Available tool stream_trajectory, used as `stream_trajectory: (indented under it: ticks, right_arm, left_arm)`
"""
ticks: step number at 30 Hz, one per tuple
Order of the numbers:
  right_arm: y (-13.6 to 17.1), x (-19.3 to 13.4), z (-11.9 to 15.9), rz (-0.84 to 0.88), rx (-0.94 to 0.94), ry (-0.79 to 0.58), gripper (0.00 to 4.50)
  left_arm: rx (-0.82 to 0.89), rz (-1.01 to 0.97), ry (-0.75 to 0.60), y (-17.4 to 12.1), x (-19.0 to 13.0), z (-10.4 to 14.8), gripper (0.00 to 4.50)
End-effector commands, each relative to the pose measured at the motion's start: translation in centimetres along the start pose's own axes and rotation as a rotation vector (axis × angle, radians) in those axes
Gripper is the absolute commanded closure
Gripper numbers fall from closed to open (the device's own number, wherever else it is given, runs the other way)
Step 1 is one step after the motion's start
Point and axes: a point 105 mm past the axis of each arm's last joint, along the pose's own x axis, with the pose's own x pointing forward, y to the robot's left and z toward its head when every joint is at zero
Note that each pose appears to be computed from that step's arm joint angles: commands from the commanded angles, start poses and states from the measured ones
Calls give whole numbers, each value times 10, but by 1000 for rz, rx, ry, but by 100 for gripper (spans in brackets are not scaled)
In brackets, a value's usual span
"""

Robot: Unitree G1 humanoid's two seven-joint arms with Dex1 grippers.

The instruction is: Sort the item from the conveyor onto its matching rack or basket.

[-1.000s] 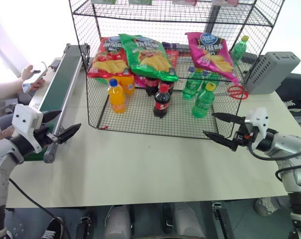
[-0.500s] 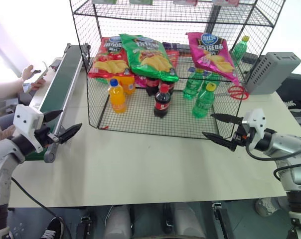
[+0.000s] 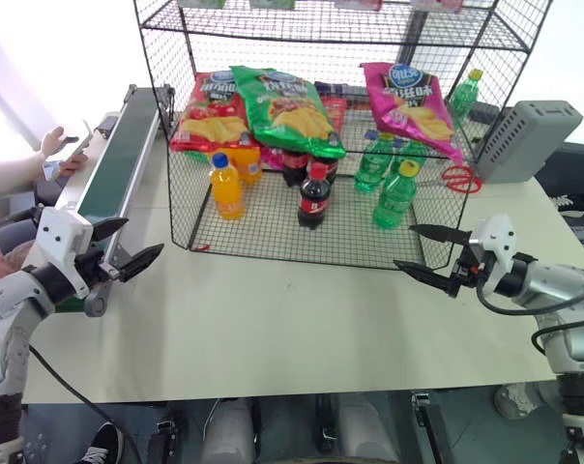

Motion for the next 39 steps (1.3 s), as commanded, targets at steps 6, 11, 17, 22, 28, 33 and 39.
stream_trajectory:
  ticks: [6,11,17,22,28,33,39]
  right_arm:
    - [-4,-6,13,-21,-58,-20,71]
    - [-4,-5,14,-27,-60,-30,71]
    - [-8,-4,18,-44,-49,-48,71]
    - [-7,-1,16,-39,-66,-40,71]
    - [-9,1,16,-41,-79,-41,71]
    - [-10,4,15,-34,-83,-42,71]
    - [-12,9,19,-16,-96,-52,71]
  left_arm:
    - [38,-16,-31,2,3,11,0]
    - [36,-19,-28,1,4,9,0]
    - [42,-22,-26,1,6,8,0]
    - [49,-23,-31,3,8,10,0]
    - [51,-20,-29,2,7,8,0]
    - [56,-12,-41,3,6,12,0]
    - [50,6,-40,2,-1,10,0]
